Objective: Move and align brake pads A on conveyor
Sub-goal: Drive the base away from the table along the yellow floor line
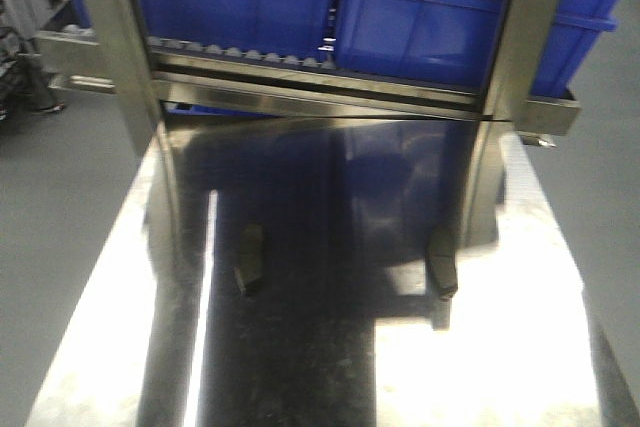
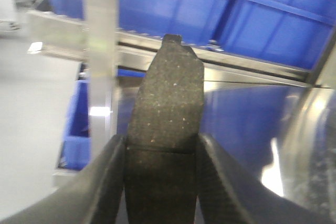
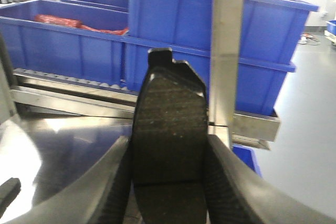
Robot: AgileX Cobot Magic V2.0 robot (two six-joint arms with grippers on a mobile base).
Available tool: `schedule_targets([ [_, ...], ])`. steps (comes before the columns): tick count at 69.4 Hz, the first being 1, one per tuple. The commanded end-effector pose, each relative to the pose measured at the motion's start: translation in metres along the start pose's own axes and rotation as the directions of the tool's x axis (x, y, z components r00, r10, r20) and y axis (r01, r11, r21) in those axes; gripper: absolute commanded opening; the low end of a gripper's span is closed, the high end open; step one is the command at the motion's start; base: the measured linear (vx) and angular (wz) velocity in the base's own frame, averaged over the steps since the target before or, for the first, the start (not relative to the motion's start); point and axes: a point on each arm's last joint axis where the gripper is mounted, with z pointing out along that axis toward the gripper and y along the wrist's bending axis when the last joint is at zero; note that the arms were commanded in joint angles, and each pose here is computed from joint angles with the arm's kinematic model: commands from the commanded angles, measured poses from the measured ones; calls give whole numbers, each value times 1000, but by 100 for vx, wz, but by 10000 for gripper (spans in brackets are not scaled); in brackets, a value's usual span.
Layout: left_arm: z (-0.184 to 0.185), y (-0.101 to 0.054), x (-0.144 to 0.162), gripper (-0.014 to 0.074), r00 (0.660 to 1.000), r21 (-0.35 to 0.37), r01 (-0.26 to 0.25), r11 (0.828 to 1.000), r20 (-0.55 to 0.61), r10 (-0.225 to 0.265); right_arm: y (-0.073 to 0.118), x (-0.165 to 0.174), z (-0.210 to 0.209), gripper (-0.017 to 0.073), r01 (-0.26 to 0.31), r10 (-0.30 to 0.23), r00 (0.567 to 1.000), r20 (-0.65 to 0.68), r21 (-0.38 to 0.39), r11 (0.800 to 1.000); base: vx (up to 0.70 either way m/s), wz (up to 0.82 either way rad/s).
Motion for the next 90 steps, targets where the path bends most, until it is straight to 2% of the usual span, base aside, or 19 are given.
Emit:
schedule_targets([
  [1,-4,-3,-18,-6,992,22,7,1000,127,-10,0,-18,-2,-2,13,-12,992,122,-2,1000,-7,32],
  [90,-4,-3,-18,-6,992,22,7,1000,127,-10,0,-18,-2,-2,11,-11,993,122,-2,1000,-19,76],
])
